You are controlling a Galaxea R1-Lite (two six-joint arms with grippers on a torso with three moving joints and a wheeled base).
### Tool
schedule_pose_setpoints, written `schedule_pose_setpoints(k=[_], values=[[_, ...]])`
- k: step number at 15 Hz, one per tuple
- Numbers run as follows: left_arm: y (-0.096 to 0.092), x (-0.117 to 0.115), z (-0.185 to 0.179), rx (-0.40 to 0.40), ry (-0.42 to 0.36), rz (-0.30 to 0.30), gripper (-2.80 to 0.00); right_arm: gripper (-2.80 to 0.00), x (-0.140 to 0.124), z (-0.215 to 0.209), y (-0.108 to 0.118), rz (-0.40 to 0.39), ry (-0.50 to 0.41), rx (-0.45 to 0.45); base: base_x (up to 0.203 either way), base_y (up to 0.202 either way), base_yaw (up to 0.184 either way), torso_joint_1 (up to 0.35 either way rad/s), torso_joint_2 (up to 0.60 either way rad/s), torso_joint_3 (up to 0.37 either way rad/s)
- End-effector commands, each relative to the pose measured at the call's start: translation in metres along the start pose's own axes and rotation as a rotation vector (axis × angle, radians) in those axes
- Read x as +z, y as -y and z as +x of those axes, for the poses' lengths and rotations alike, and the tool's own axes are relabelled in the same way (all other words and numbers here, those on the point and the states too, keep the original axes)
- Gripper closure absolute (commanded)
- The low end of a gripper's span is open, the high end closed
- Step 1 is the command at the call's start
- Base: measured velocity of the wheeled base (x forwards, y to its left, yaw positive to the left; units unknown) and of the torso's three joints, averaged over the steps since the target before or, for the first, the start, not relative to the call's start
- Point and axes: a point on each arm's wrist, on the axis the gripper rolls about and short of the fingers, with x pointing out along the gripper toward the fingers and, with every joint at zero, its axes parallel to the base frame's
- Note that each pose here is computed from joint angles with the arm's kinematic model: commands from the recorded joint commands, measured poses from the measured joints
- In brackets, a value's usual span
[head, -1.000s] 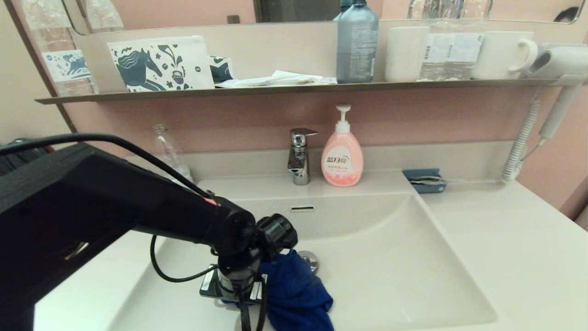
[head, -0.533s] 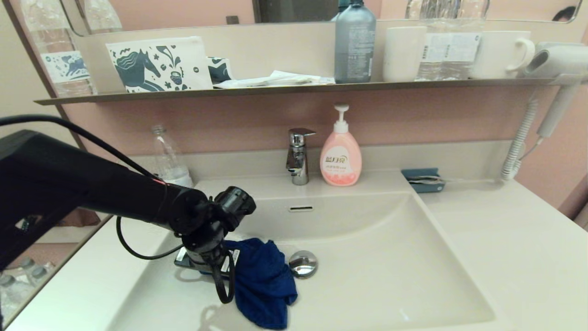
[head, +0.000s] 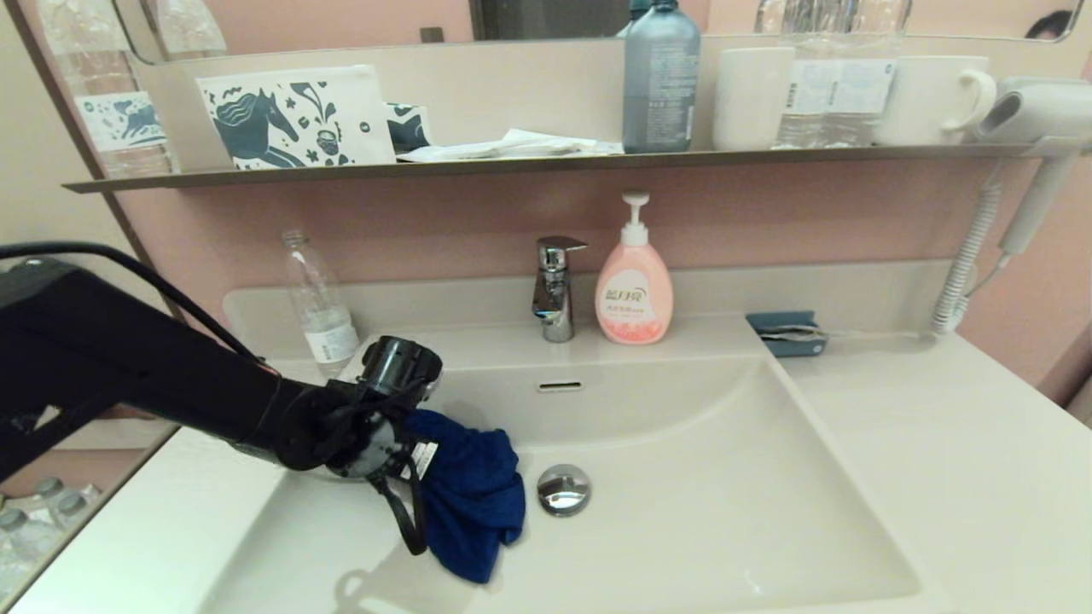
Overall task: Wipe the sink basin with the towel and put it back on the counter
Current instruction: Wipe the sink
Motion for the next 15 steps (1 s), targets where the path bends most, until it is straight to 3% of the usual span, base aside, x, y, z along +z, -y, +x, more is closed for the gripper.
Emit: schedule_pose_setpoints(k=[1, 5, 8, 12, 15], values=[[-0.032, -0.014, 0.006, 0.052, -0.047, -0.029, 0.00, 0.00, 0.000, 0.000, 0.000, 0.000, 0.000, 0.001, 0.000, 0.000, 0.000, 0.000, 0.00, 0.000], [-0.033, -0.029, -0.001, 0.054, -0.073, -0.006, 0.00, 0.00, 0.000, 0.000, 0.000, 0.000, 0.000, 0.001, 0.000, 0.000, 0.000, 0.000, 0.00, 0.000], [-0.031, -0.030, -0.009, 0.047, -0.053, -0.081, 0.00, 0.00, 0.000, 0.000, 0.000, 0.000, 0.000, 0.001, 0.000, 0.000, 0.000, 0.000, 0.00, 0.000], [-0.024, -0.032, -0.029, 0.026, -0.023, -0.078, 0.00, 0.00, 0.000, 0.000, 0.000, 0.000, 0.000, 0.001, 0.000, 0.000, 0.000, 0.000, 0.00, 0.000], [-0.010, -0.026, -0.050, -0.009, 0.015, -0.130, 0.00, 0.00, 0.000, 0.000, 0.000, 0.000, 0.000, 0.001, 0.000, 0.000, 0.000, 0.000, 0.00, 0.000]])
